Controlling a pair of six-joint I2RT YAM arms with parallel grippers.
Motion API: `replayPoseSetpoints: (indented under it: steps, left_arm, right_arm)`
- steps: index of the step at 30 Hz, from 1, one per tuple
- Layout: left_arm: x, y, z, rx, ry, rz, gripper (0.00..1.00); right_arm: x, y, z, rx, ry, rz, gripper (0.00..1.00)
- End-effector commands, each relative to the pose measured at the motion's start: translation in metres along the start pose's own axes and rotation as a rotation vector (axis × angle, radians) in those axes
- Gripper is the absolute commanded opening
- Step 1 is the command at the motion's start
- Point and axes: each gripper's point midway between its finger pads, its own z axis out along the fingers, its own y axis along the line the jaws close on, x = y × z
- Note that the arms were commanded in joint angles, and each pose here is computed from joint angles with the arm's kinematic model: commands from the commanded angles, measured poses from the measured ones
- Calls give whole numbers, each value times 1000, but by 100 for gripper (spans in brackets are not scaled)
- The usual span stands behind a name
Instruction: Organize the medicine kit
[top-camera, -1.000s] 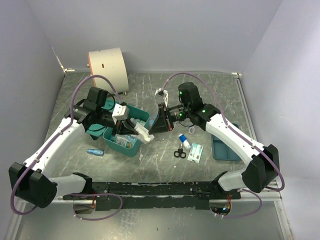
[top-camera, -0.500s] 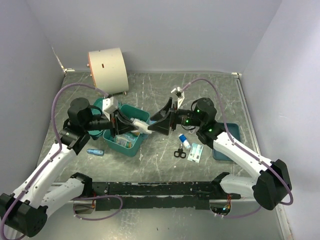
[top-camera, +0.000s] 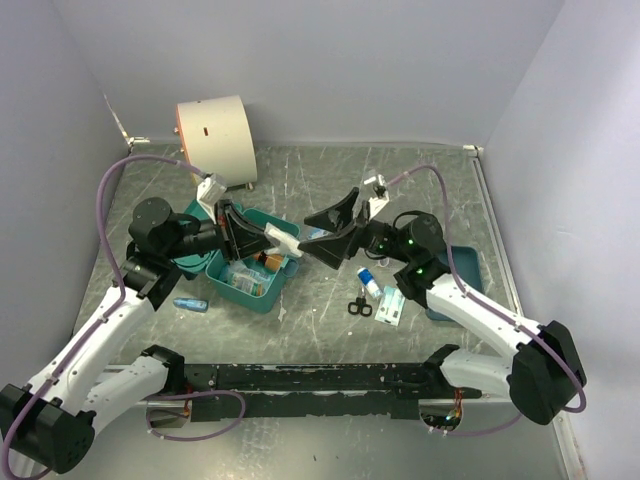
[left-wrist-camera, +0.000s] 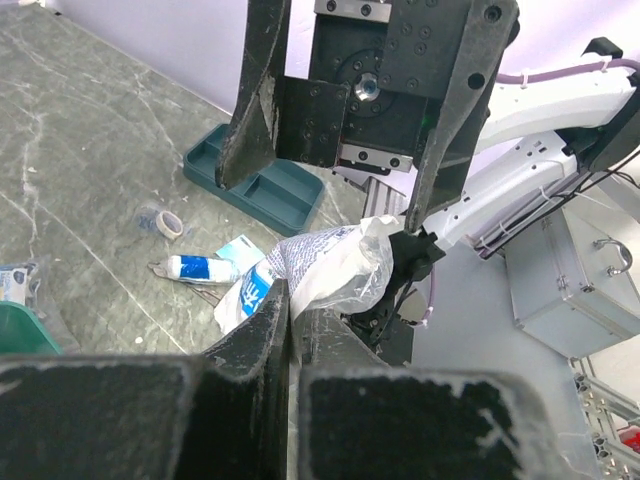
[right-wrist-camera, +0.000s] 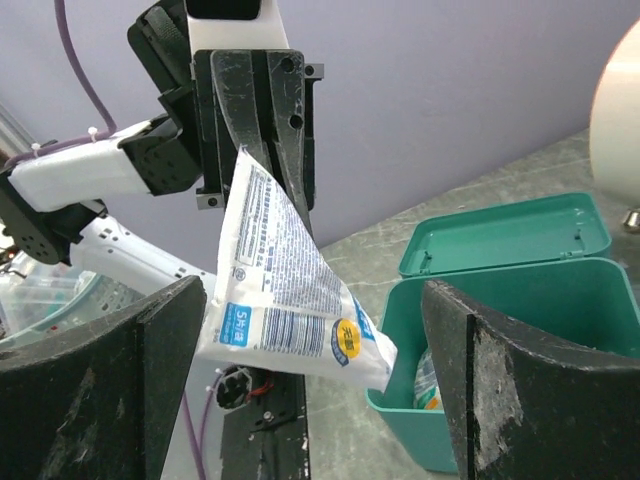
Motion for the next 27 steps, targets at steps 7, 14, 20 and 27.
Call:
replayPoseSetpoints:
  steps: [7,14,20,27]
  left_arm:
    - [-13,-7,3,3,8,-49,7]
    - [-23,-23,2,61,-16,-62,7]
    - [-19,-20,2,51,-16,-68,7]
    - [-1,5,-10,-113,24,31,26]
  right_arm:
    - [-29,13,-19,28,-210,-127,93]
    - [-10,2,-4,13,-86,-91,88]
    - [2,14,12,-96,-14,-11,51]
    - [9,2,25,-53,88,114,7]
